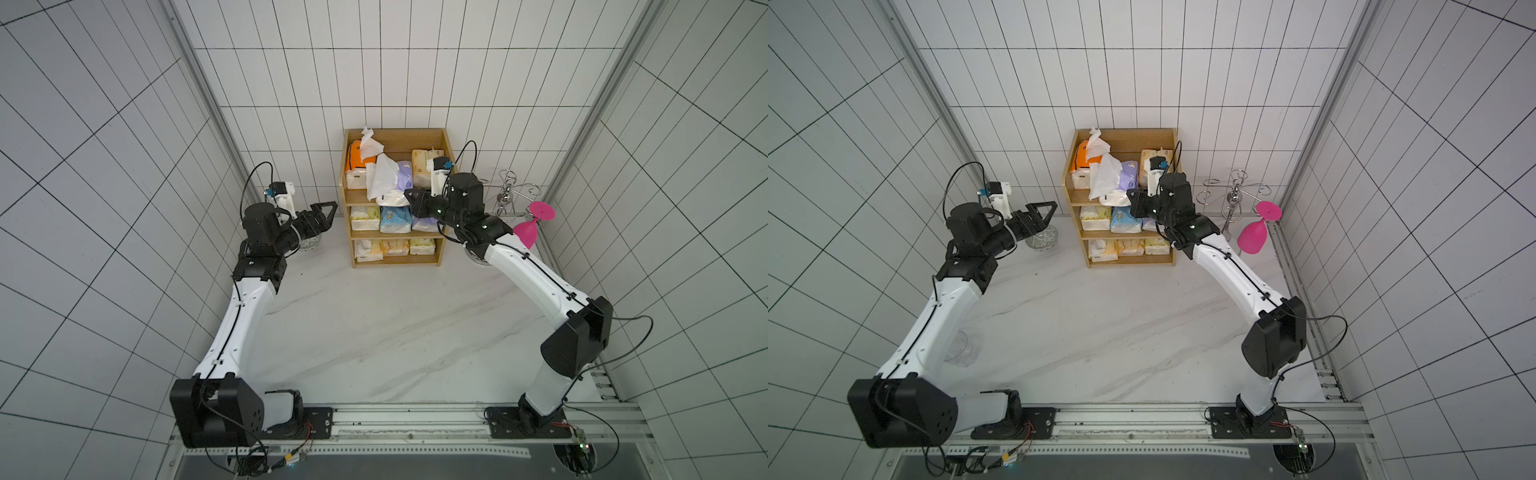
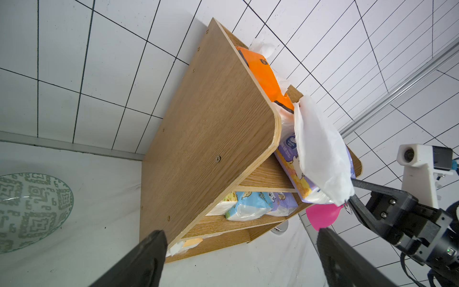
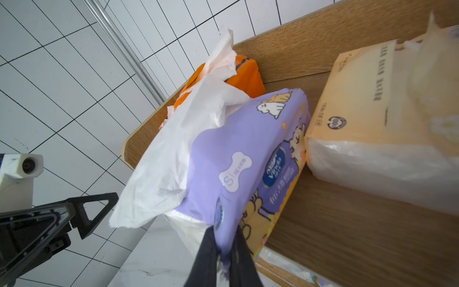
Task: Remove the tissue boxes from the shelf
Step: Pick up a box of tissues from the shelf, then place the box of tissues at the center of the board.
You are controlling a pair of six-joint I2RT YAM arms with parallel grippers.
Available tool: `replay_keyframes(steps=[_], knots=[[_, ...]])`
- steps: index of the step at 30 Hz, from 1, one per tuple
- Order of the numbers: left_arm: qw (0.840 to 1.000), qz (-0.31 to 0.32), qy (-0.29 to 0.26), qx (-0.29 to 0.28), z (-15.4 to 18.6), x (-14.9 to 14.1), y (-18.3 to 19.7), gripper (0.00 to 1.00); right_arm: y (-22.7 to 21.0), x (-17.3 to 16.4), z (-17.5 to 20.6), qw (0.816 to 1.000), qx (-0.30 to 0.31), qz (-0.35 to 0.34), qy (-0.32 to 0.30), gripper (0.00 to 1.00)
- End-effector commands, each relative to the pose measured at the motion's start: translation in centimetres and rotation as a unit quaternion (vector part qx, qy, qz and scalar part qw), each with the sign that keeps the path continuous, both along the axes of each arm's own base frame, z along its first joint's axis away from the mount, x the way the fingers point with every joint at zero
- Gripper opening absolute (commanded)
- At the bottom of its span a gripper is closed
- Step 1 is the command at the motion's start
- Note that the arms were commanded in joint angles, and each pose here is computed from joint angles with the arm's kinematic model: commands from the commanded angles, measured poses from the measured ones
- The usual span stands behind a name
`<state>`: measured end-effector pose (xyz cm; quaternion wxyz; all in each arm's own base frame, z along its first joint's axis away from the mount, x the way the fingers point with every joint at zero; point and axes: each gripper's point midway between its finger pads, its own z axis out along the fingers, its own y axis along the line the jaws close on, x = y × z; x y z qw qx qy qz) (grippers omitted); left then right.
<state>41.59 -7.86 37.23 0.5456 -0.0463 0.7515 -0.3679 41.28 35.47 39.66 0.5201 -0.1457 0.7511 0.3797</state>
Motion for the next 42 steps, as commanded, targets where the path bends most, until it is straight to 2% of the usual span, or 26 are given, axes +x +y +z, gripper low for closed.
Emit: replay_keyframes(steps=[1, 5, 8, 14, 17, 24, 31, 35, 36, 39, 42], knots=[[0.999, -0.005, -0.032, 0.006, 1.8, -1.0, 0.0, 0.98, -0.8, -2.3, 1.0, 1.0, -0.001, 0.005, -0.014, 0.0], [0.998, 0.038, -0.036, 0.033, 2.1, -2.0, 0.2, 0.98, -1.3, -5.0, 0.9, 1.0, -0.004, 0.018, -0.015, 0.0], [0.999, 0.039, -0.025, 0.024, 1.8, -3.6, -0.5, 0.98, -1.7, -7.4, 0.9, 0.999, -0.01, 0.026, -0.02, 0.0], [0.999, 0.032, -0.01, 0.008, 0.1, -8.3, -2.4, 0.98, -3.1, -11.9, -0.6, 0.999, -0.02, 0.029, -0.022, 0.0], [1.0, 0.028, -0.008, 0.006, -0.6, -11.1, -3.2, 0.98, -3.6, -13.9, -2.5, 0.999, -0.03, 0.029, -0.015, 0.0], [1.0, 0.018, 0.02, -0.008, -4.0, -16.4, -3.5, 0.98, -3.4, -18.3, -9.7, 0.998, -0.044, 0.043, 0.031, 0.0], [0.996, 0.041, 0.081, -0.011, -10.2, -18.8, -2.2, 0.98, -2.5, -22.1, -19.6, 0.991, -0.058, 0.042, 0.116, 0.0], [0.994, 0.045, 0.104, -0.008, -12.6, -19.9, -1.8, 0.98, -2.2, -24.4, -24.6, 0.983, -0.077, 0.038, 0.161, 0.0], [0.993, 0.045, 0.107, -0.006, -13.0, -20.1, -1.7, 0.98, -2.1, -25.0, -25.4, 0.981, -0.084, 0.04, 0.168, 0.06], [0.992, 0.043, 0.115, 0.002, -13.8, -20.4, -1.7, 0.98, -2.3, -26.2, -27.1, 0.976, -0.107, 0.035, 0.184, 0.34], [0.992, 0.04, 0.123, 0.005, -14.3, -20.3, -1.8, 0.98, -3.3, -26.7, -27.8, 0.971, -0.142, 0.022, 0.191, 0.5]])
